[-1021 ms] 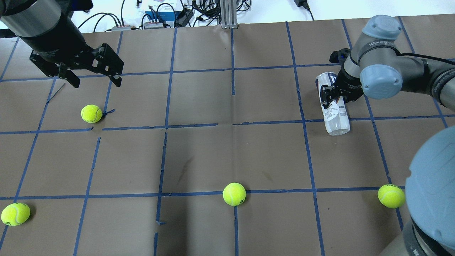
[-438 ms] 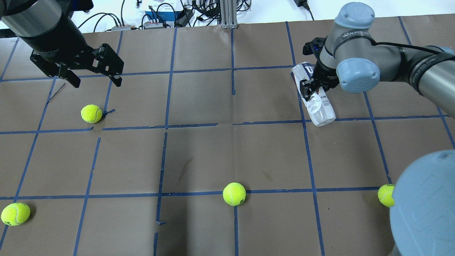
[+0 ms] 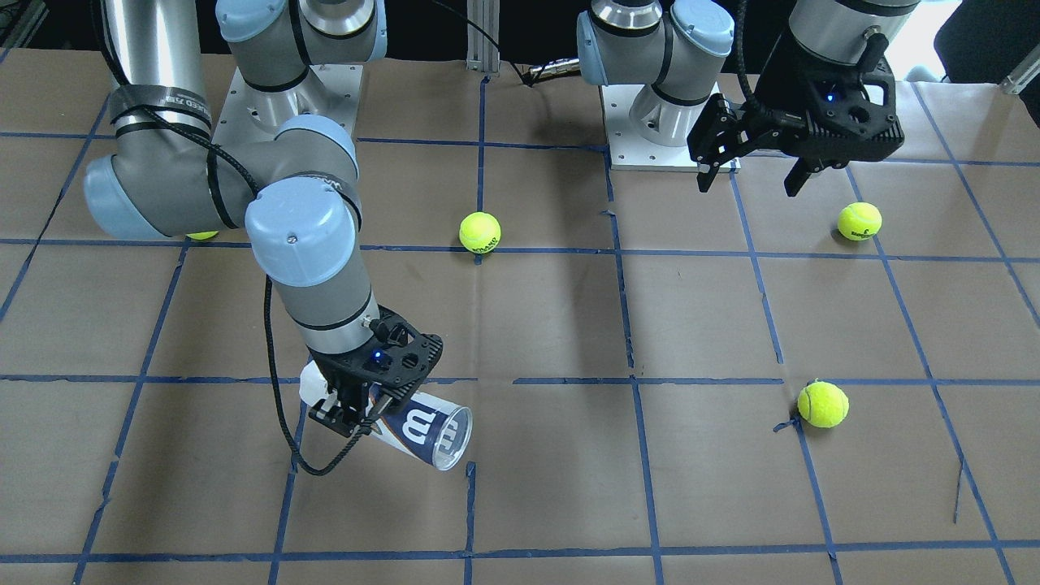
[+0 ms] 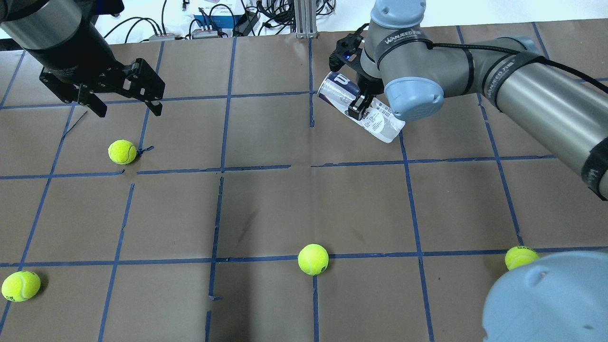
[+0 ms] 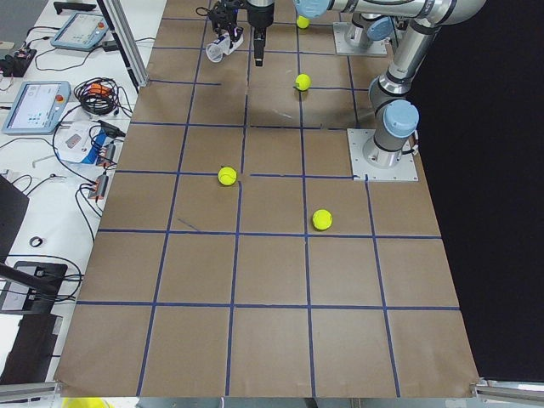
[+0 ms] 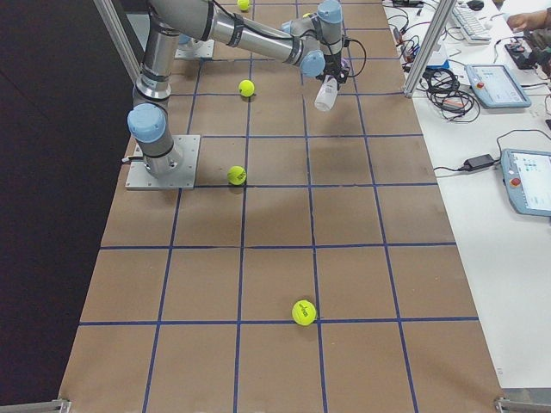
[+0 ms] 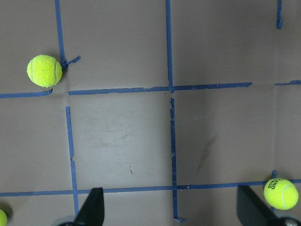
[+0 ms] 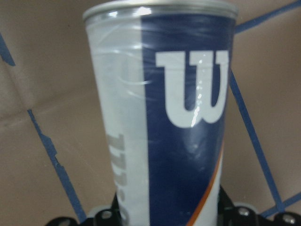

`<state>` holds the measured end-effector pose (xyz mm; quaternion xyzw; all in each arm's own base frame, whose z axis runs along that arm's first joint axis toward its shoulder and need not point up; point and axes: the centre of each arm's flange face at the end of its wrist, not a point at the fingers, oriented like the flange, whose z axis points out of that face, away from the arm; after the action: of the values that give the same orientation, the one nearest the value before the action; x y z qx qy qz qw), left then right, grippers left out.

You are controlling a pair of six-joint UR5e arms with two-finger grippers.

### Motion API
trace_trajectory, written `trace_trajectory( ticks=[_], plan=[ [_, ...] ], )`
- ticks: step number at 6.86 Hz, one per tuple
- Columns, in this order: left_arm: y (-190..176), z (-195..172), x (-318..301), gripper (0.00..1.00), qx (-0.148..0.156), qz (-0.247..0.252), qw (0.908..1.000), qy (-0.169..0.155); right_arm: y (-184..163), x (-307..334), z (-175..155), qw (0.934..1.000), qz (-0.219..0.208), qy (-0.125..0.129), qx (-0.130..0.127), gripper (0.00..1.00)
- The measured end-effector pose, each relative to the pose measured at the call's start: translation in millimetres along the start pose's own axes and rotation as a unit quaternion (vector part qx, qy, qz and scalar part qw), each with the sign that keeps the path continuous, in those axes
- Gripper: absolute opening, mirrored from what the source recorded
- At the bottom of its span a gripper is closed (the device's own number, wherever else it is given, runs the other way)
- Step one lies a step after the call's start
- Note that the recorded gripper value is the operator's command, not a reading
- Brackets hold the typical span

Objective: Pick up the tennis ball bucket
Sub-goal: 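Carry the can with the right gripper toward the table's middle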

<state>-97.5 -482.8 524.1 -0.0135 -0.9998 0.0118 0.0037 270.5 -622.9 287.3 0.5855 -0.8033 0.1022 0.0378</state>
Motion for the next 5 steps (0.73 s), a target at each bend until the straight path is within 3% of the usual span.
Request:
trace_trajectory(
  ticks=[2,5],
  plan=[
    [-0.3,0.1,-0.1,1.0,0.0,0.0,1.0,0.001,-37.1,-7.8,20.2,0.9972,-0.074,0.011,0.006,0.65],
    [-3.7,1.9,1.2,1.0,0.001,0.003,1.0,0.001,-59.8,-8.6,42.7,0.992,-0.125,0.016,-0.004,0.67]
  ],
)
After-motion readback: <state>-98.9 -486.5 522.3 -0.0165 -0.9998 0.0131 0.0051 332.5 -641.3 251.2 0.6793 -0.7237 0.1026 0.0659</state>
